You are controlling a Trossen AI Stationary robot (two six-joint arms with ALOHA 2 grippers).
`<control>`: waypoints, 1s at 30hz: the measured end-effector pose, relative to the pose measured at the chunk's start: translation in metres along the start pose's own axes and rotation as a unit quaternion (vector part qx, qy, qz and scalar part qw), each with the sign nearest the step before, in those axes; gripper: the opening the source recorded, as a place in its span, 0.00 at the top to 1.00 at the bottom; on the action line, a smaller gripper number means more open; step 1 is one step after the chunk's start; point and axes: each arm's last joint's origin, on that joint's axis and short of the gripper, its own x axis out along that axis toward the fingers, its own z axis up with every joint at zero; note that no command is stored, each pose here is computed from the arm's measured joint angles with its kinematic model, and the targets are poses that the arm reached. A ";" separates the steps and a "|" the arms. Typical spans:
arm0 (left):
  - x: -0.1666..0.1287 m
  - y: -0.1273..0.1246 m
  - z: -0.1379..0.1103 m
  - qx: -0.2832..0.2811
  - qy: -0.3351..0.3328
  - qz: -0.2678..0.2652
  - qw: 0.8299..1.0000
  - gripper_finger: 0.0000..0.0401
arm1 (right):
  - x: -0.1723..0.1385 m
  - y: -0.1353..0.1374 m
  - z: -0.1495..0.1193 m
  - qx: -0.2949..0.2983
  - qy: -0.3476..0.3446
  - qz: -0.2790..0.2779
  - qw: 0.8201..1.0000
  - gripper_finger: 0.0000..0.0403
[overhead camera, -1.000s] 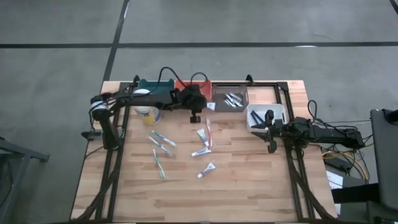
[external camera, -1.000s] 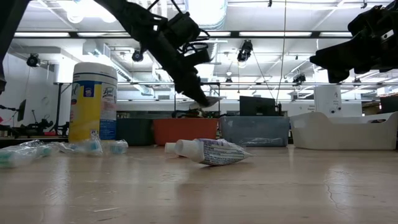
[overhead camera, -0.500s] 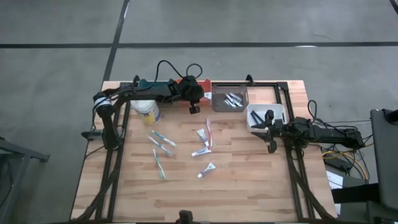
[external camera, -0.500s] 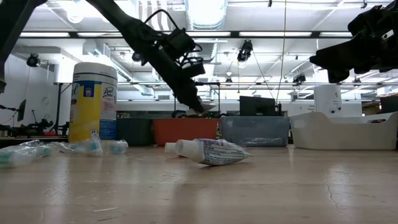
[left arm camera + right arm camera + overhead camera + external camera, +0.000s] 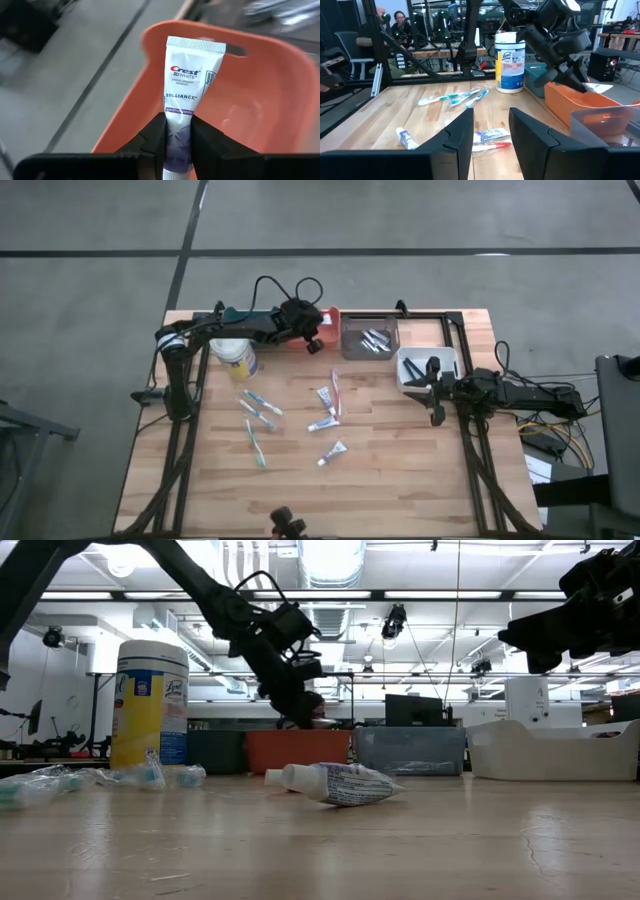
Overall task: Pick & Place Travel size toiletries
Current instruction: Put the toothpaste into the orange bin, then put the middle toothpaste into the orange bin
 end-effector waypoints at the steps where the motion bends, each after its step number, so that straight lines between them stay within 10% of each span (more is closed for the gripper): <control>1: 0.000 0.001 0.000 -0.013 0.003 0.010 1.000 0.81 | 0.000 0.000 0.000 -0.001 0.000 0.000 1.000 0.69; 21: 0.002 0.016 -0.021 -0.080 0.096 0.095 0.988 0.80 | 0.000 0.000 0.000 -0.001 0.000 0.000 1.000 0.71; 30: 0.000 0.015 -0.026 -0.095 0.118 0.094 0.984 0.61 | 0.000 0.000 0.000 -0.001 0.000 0.000 1.000 0.69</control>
